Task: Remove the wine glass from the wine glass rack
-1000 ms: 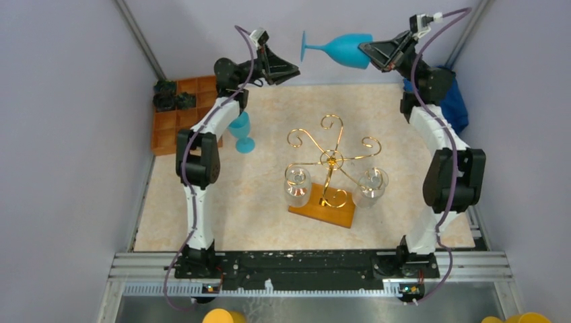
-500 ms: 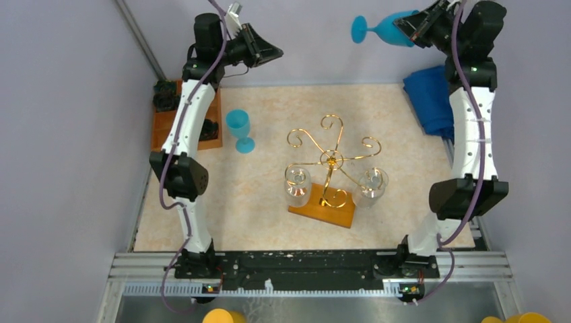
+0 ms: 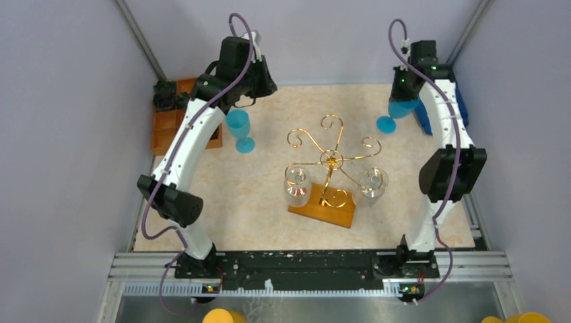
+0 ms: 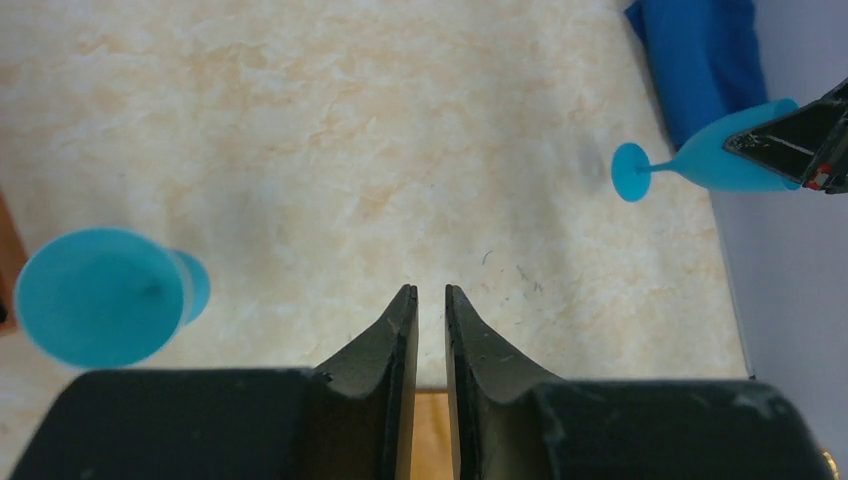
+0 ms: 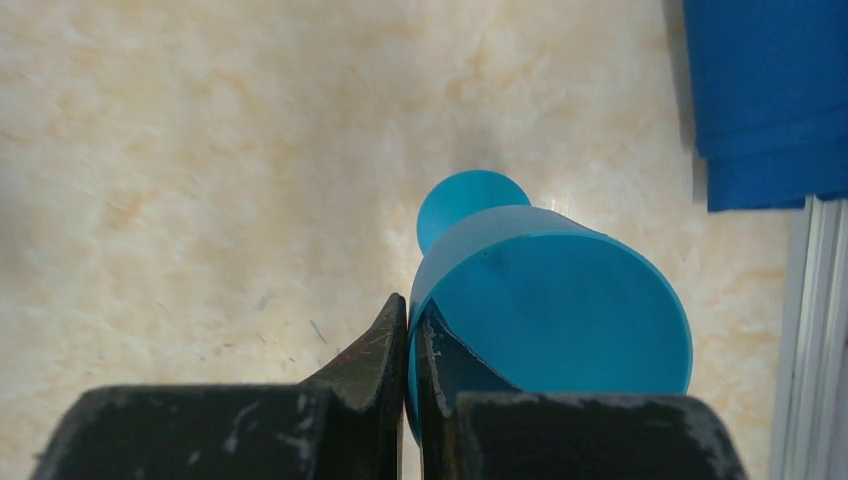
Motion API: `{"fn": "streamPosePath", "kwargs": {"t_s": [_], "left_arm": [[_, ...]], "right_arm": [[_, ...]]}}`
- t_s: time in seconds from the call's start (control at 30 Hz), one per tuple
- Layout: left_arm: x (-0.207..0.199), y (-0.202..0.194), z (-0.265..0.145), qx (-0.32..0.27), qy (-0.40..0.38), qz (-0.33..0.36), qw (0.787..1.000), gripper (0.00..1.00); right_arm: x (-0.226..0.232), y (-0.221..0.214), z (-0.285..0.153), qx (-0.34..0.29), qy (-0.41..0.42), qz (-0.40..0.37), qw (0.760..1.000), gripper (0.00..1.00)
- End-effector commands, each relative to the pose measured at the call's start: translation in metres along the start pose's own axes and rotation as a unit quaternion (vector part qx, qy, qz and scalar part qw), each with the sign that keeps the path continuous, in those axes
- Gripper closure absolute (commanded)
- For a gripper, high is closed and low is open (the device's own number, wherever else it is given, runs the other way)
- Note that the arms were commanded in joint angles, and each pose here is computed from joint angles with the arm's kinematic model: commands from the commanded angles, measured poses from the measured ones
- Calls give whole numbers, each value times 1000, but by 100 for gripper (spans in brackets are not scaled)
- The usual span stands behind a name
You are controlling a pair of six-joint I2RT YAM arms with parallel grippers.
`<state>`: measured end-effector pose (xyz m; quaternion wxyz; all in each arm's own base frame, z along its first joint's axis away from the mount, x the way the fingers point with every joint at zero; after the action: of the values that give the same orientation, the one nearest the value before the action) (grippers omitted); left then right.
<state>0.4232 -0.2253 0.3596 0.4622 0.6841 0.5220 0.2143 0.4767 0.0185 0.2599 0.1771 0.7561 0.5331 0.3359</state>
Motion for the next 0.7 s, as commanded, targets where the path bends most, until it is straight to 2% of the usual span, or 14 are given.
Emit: {"fn": "streamPosePath", "kwargs": {"t_s": [0.0, 0.1, 0.2, 0.37, 0.57, 0.6, 0.67], "left_arm": [[27, -6, -33, -13, 71, 9, 997, 78], [25, -8, -46, -23, 63, 4, 998, 78], [25, -9, -58, -33, 64, 3, 997, 77], [22, -10, -65, -37, 55, -1, 998, 76], [22, -13, -67, -36, 54, -4, 998, 75], [21, -13, -68, -37, 53, -4, 998, 75], [21, -13, -68, -36, 51, -3, 998, 75]], "right_arm": [[-15, -16, 11, 6, -73, -44, 996, 100], [-17, -27, 28, 8, -71, -38, 997, 100], [-26, -38, 41, 4, -107, -54, 993, 100], [-27, -51, 56, 15, -103, -55, 993, 100], [-31, -60, 56, 7, -101, -47, 994, 99], [-29, -59, 53, 1, -97, -46, 994, 93], [-26, -56, 47, -5, -88, -45, 995, 85]]}}
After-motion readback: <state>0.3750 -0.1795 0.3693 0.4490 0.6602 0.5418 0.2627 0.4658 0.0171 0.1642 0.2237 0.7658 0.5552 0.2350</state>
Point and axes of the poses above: each gripper's point midway between its finger pads, its own z axis out along the fingers, its own x axis along the line the jaws close on, y = z × x, the point moved 1 cm from there along -z, back along the fingers, and after that the axes turned 14 degrees about z, right-handed, at the moved point
